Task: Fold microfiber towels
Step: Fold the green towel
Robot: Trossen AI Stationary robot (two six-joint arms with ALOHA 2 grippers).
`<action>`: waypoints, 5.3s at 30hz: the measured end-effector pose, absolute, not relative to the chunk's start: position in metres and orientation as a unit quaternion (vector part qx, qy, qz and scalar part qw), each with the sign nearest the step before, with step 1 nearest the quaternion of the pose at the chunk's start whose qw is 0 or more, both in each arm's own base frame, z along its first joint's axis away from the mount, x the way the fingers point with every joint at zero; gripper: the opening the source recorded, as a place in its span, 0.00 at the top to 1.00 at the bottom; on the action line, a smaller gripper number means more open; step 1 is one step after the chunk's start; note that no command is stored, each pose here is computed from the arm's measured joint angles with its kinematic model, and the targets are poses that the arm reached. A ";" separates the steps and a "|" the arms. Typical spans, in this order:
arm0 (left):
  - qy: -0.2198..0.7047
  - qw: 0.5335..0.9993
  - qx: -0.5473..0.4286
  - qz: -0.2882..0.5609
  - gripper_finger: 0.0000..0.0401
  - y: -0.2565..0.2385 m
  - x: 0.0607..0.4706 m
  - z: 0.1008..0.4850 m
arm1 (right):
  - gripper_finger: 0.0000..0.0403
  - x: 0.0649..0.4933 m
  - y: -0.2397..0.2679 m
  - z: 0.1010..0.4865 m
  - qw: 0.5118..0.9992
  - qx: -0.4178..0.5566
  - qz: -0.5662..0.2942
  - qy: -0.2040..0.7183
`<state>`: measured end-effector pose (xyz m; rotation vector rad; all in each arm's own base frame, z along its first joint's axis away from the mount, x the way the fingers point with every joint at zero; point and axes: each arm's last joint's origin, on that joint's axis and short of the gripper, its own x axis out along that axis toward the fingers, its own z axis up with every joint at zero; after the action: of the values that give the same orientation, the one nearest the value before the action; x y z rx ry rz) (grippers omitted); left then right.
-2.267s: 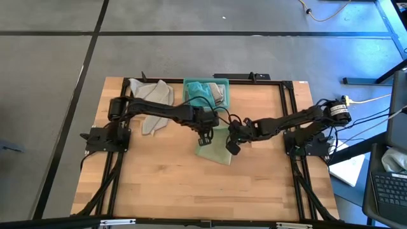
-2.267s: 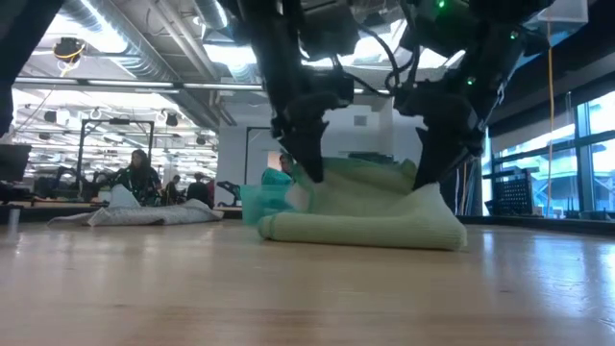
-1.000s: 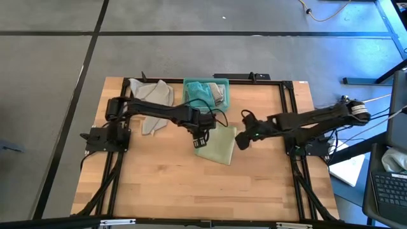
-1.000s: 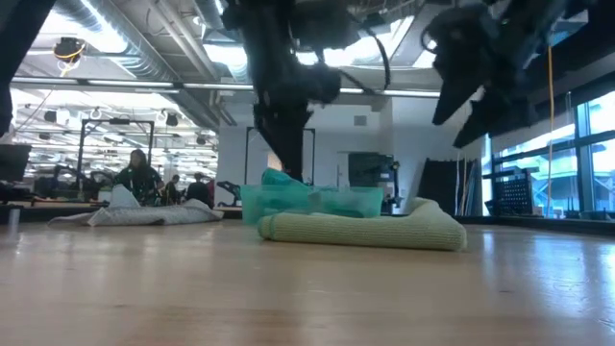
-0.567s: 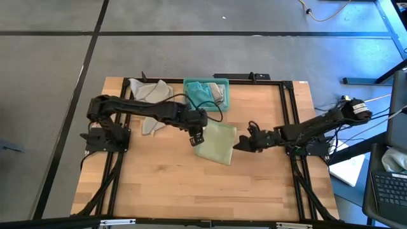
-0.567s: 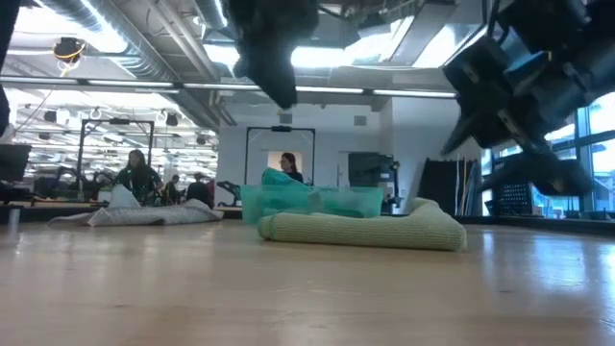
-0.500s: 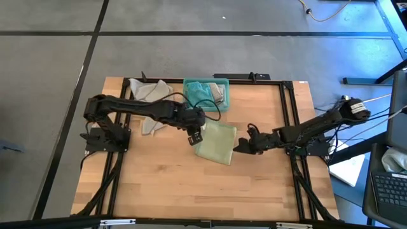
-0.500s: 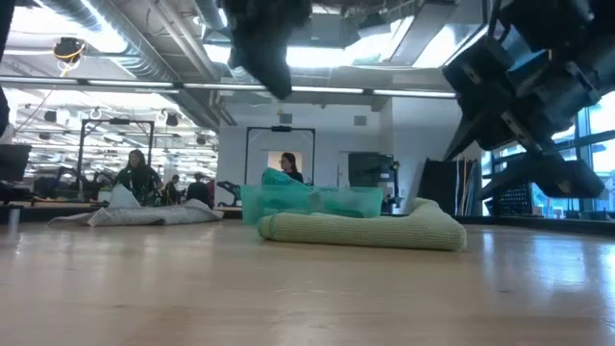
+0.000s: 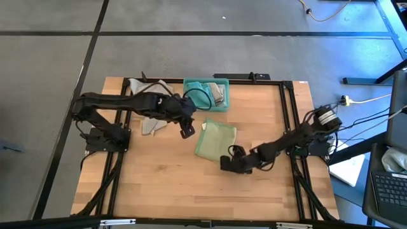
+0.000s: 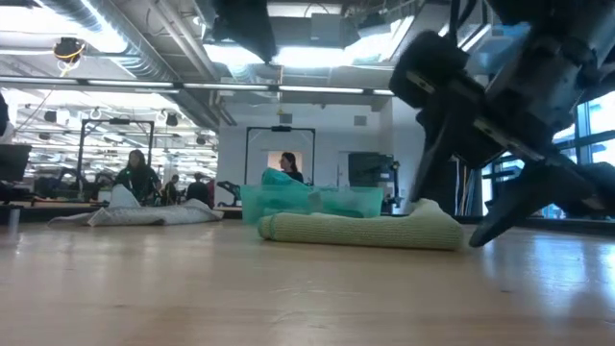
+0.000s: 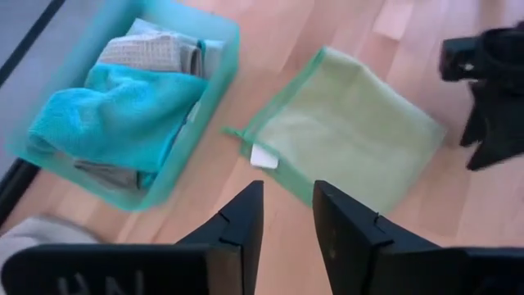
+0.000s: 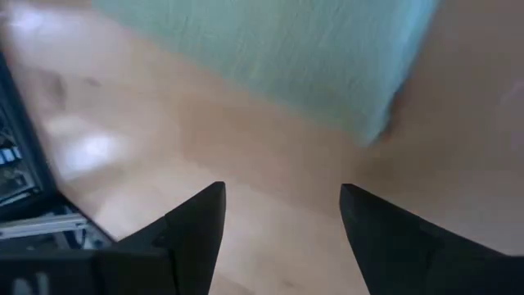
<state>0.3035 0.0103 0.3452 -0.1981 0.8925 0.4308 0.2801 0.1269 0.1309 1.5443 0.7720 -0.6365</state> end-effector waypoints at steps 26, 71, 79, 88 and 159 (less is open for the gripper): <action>0.431 0.881 -0.064 0.186 0.75 0.011 0.285 0.359 | 0.41 0.294 0.128 0.126 0.557 0.665 -0.402 0.294; 0.350 0.913 0.189 -0.092 0.60 -0.086 0.338 0.175 | 0.40 0.294 0.151 0.161 0.860 -0.028 -0.087 0.502; 0.372 0.905 0.189 -0.080 0.56 -0.080 0.356 0.156 | 0.39 0.305 0.130 0.142 0.840 -0.006 -0.138 0.525; 0.437 0.870 0.207 -0.096 0.55 -0.070 0.355 0.126 | 0.39 0.316 0.125 0.123 0.834 0.006 -0.145 0.533; 0.415 0.902 -0.113 0.034 0.99 0.002 0.337 0.195 | 0.57 0.306 0.125 0.265 0.789 0.091 -0.243 0.557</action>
<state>0.3368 0.0020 0.1951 -0.2343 0.8574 0.0709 0.3061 0.1253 0.2651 0.1965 1.2009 -0.5237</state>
